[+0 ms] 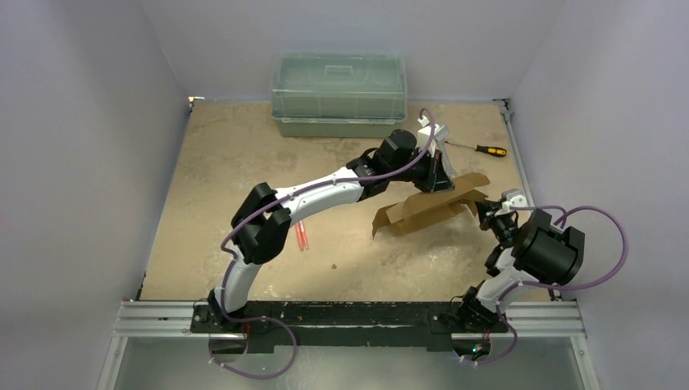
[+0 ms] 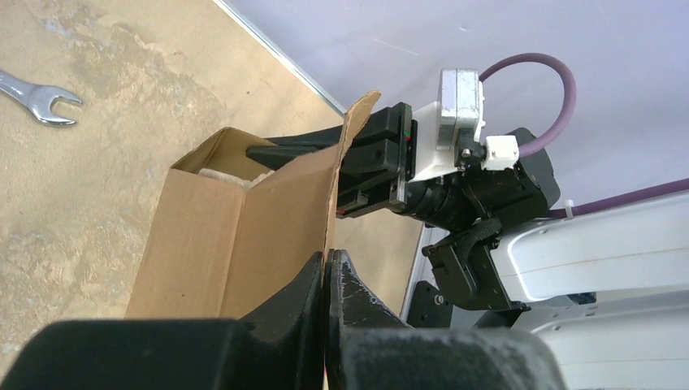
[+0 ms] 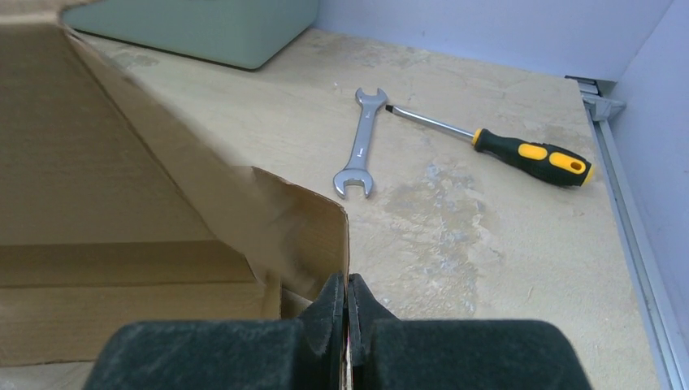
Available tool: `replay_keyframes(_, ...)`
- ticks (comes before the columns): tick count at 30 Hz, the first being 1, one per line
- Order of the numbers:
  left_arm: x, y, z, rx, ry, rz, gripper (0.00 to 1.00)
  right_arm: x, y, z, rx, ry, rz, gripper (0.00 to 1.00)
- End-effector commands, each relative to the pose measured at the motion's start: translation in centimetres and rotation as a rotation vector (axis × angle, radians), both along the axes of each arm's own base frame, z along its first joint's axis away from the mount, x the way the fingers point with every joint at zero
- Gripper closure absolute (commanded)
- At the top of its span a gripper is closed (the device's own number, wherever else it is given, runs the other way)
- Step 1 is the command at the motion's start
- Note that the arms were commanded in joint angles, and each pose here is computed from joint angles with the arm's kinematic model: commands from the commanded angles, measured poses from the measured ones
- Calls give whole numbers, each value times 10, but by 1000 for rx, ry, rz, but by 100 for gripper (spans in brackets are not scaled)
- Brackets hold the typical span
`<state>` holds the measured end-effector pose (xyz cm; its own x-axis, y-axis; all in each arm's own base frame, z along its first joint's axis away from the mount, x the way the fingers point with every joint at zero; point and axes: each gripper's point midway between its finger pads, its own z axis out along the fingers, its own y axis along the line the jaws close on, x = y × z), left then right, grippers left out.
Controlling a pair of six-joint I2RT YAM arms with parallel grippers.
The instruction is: Fold the paper box
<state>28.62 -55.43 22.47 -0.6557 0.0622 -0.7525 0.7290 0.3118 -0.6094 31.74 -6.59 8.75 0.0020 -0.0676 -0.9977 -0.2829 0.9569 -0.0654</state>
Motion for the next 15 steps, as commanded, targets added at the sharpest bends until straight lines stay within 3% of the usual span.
replay_keyframes(1, 1, 7, 43, -96, -56, 32, 100, 2, -3, 53, -196, -241, 7, 100)
replay_keyframes(15, 10, 16, 60, -159, -102, 95, 100, -1, 6, 48, -218, -236, 60, 100)
